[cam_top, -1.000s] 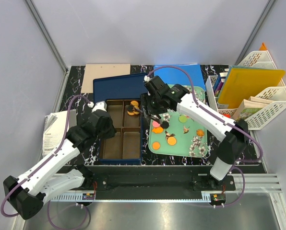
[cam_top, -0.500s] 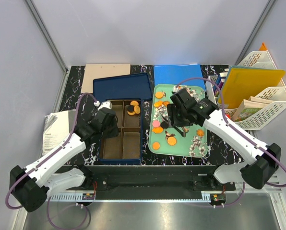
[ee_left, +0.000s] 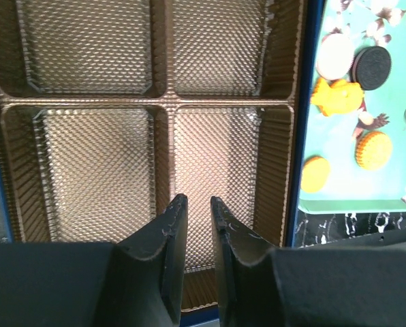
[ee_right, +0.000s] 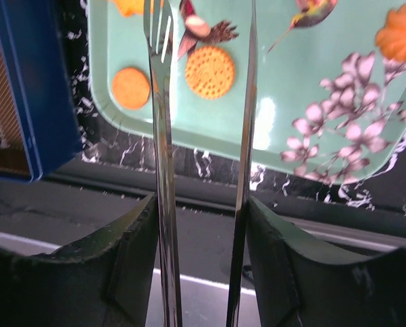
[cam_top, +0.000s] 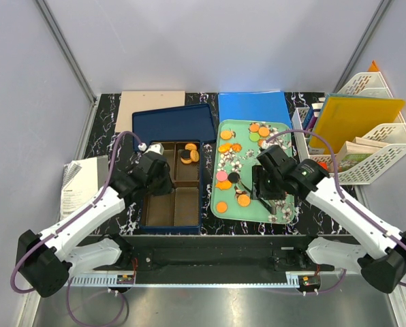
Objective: Pack the cookies
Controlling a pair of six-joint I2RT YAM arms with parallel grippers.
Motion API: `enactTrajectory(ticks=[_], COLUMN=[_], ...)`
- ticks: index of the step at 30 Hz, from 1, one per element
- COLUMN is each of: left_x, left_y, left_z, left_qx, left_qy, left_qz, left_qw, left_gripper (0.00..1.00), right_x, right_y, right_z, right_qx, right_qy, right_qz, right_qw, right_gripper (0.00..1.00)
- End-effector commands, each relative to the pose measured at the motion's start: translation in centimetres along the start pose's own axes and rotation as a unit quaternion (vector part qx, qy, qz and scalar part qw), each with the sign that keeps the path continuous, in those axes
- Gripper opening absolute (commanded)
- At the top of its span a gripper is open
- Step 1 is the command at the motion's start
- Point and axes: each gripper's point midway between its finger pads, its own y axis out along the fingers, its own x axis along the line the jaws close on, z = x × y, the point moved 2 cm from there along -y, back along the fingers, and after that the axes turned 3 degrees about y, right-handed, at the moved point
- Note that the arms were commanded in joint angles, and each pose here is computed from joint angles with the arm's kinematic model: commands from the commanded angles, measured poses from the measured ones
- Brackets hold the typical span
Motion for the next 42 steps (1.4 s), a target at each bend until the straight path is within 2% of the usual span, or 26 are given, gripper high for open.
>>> enactTrajectory(ticks=[1, 10, 15, 30, 42], left_x=[-1.6, -1.7, -1.7, -1.6, -1.4], left_y=[0.3, 0.6, 0.5, 0.4, 0.4], left_z=[-0.9, -0.4, -0.5, -0.4, -0.4], left_qx=[-0.01, -0.002, -0.004, -0.005, -0.007], left_qy=[-0.001, 0.001, 0.003, 0.008, 0.01], left_qz=[0.037, 0.043, 0.043, 0.044, 0.041], left_qw=[0.999, 0.999, 0.999, 0.999, 0.999], left_gripper=[0.23, 0.23, 0.23, 0.23, 0.23], right_x=[0.5, 0.1, -0.5, 0.8, 0.4], right_y=[-1.1, -0.7, 0.1, 1.9, 0.5], right_z=[2.1, 4.4, 4.6, 4.8, 4.3], right_qx=[0.031, 0.066, 0.068, 0.087, 0.072], right_qy=[0.008, -0.007, -0.006, -0.02, -0.014], right_qz=[-0.027, -0.007, 0.014, 0.008, 0.017], right_qw=[0.999, 0.998, 0.998, 0.996, 0.997], right_gripper=[0.56, 0.54, 0.55, 0.55, 0.45])
